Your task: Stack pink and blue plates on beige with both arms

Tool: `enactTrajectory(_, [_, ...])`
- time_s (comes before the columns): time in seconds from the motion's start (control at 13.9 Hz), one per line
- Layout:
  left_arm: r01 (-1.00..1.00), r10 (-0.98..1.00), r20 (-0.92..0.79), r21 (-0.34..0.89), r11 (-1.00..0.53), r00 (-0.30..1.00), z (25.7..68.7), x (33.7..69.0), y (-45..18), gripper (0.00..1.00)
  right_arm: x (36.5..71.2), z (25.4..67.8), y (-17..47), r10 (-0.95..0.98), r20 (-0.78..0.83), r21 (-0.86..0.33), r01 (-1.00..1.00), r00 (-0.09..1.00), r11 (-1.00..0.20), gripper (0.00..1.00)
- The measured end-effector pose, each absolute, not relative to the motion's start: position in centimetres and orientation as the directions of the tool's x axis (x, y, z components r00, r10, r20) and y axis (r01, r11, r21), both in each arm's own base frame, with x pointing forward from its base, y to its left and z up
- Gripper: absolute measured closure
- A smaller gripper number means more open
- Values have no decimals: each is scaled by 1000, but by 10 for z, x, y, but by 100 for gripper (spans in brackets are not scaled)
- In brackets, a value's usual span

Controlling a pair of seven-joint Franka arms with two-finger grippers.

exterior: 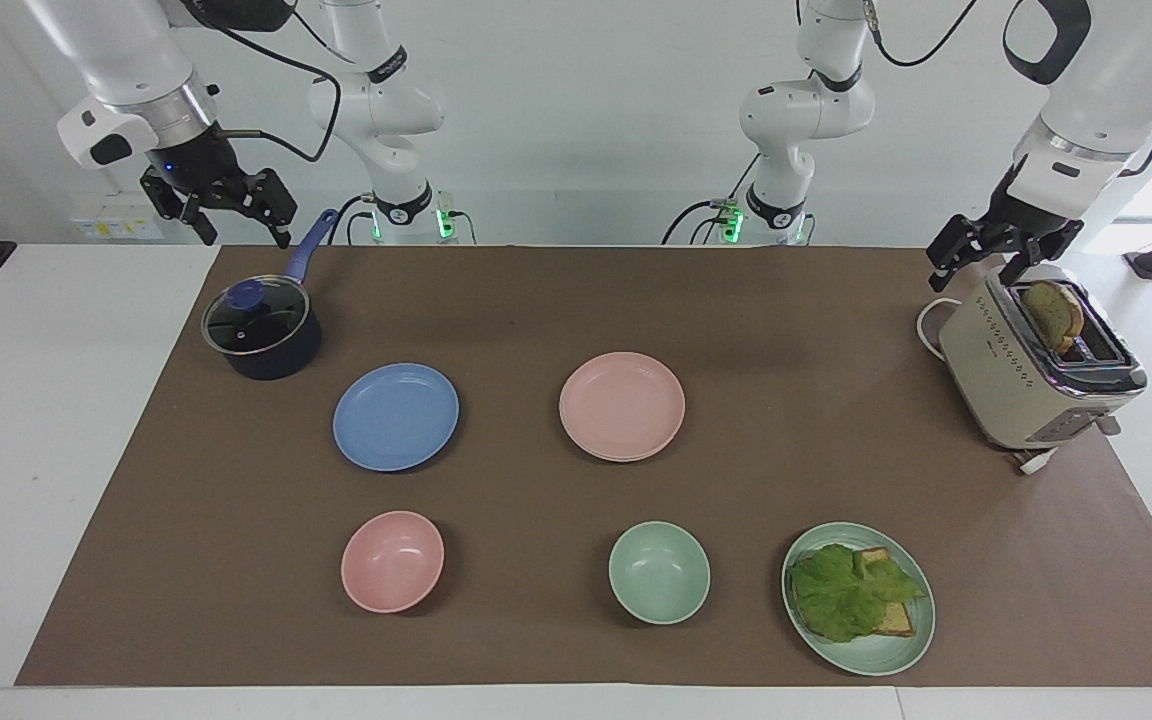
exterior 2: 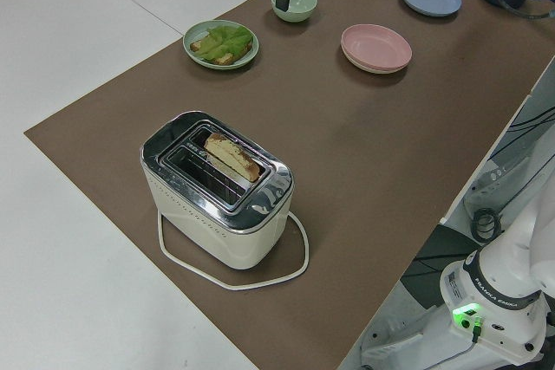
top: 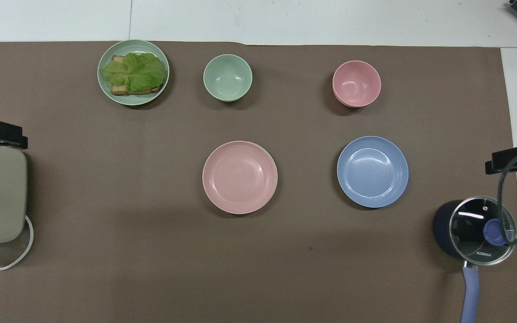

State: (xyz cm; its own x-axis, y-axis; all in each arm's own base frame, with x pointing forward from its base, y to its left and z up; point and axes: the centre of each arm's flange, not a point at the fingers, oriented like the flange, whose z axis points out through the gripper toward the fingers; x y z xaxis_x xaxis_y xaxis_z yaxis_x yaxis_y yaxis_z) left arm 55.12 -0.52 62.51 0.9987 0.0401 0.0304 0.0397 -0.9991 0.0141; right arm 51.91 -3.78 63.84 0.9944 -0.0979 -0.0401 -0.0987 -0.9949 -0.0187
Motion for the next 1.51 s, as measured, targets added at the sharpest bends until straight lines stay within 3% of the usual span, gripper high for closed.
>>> enactTrajectory(0.79, [40, 40, 30, 14, -999, 999, 625, 551, -5, 0, 523, 624, -38, -99, -25, -19, -100, 995, -995, 0])
enactTrajectory(1.51, [40, 40, 30, 14, -999, 999, 625, 551, -5, 0, 571, 401, -34, -60, -24, -6, -60, 998, -998, 0])
